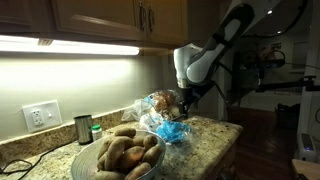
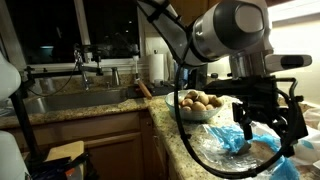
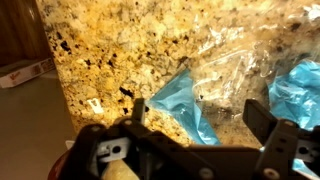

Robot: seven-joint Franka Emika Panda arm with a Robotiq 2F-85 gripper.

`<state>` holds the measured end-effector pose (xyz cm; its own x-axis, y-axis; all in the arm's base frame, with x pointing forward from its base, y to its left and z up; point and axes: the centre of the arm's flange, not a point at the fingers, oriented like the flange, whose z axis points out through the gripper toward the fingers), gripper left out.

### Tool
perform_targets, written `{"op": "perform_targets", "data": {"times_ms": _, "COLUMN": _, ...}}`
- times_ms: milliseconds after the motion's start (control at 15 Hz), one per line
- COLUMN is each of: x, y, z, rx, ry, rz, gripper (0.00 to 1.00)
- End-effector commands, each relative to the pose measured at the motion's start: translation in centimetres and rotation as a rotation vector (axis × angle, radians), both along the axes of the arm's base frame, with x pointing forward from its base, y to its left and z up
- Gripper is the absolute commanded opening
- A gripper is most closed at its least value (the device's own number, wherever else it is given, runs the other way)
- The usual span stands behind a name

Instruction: Pick the potato from the plastic bag and put it in the glass bowl

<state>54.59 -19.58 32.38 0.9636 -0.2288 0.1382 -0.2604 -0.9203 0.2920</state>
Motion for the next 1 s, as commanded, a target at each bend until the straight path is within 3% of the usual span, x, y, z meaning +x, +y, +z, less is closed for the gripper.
{"op": "perform_targets", "data": {"times_ms": 0, "x": 1.1, "y": -0.7, "z": -0.9, "rx": -0.024, "ry": 0.021, "rz": -0.027, "gripper": 1.0}}
{"op": "perform_targets", "data": {"times_ms": 667, "x": 3.2, "y": -1.6, "z": -2.5, "rx": -0.019, "ry": 0.02, "rz": -0.005, "gripper": 1.0}}
{"op": "perform_targets", "data": {"times_ms": 733, "x": 3.3, "y": -1.4, "z": -2.6, "rx": -0.021, "ry": 0.02, "rz": -0.001, "gripper": 0.83}}
{"op": "perform_targets", "data": {"times_ms": 933, "x": 3.9, "y": -1.0, "z": -2.7, "rx": -0.021, "ry": 0.02, "rz": 0.009, "gripper": 0.6}}
